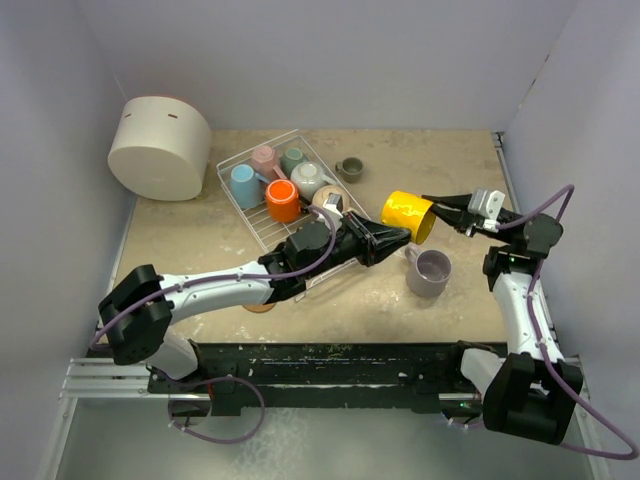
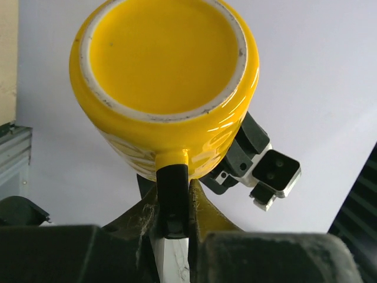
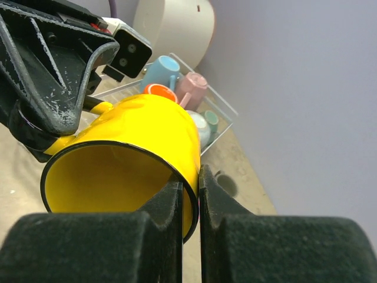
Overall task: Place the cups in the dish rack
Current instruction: Turn the cup upside down in the dish rack.
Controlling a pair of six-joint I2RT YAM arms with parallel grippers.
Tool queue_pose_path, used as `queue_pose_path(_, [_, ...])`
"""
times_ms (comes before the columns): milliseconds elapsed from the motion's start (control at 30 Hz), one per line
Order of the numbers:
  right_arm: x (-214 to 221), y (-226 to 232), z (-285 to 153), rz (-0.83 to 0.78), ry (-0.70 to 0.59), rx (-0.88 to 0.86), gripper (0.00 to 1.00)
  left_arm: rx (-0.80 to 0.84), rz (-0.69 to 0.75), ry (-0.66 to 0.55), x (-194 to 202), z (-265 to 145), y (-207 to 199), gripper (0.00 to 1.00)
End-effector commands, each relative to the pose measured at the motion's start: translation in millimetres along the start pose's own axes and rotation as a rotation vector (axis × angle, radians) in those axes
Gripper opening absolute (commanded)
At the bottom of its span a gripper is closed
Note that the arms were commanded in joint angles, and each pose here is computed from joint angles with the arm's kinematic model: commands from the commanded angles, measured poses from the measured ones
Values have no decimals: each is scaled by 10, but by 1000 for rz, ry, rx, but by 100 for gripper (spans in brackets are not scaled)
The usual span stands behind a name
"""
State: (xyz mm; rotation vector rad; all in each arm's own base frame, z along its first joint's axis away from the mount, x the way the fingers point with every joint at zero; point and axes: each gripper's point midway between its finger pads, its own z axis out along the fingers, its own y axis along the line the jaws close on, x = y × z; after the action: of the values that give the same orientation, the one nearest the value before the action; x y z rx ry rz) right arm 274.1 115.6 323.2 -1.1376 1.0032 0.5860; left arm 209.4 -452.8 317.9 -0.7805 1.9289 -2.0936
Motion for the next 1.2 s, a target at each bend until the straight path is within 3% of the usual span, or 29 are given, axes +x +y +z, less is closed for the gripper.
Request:
queue_pose_path(0, [-105, 123, 34, 37, -10, -41, 0, 207, 74, 46, 136, -31, -561, 6])
queue_pose_path(67, [-105, 121, 34, 40, -10, -38, 0, 216, 89, 47, 114, -31, -570, 0])
queue_pose_path(167, [-102, 113, 35, 46, -10, -31, 2, 225, 111, 42, 52, -37, -575, 0])
queue_pose_path(333, [-97, 87, 35, 57, -11, -11, 32, 263, 152, 29, -75, -92, -620, 0])
queue_pose_path(633, [-56, 45, 32, 82, -7, 17, 58, 333, 250, -13, -340, -295, -798, 0])
queue_pose_path(800, [-29, 17, 31, 99, 6, 20, 64, 355, 294, -48, -461, -427, -876, 0])
queue_pose_path(1167, [79, -49, 10, 108, 81, 0, 65, 348, 374, -82, -577, -548, -913, 0])
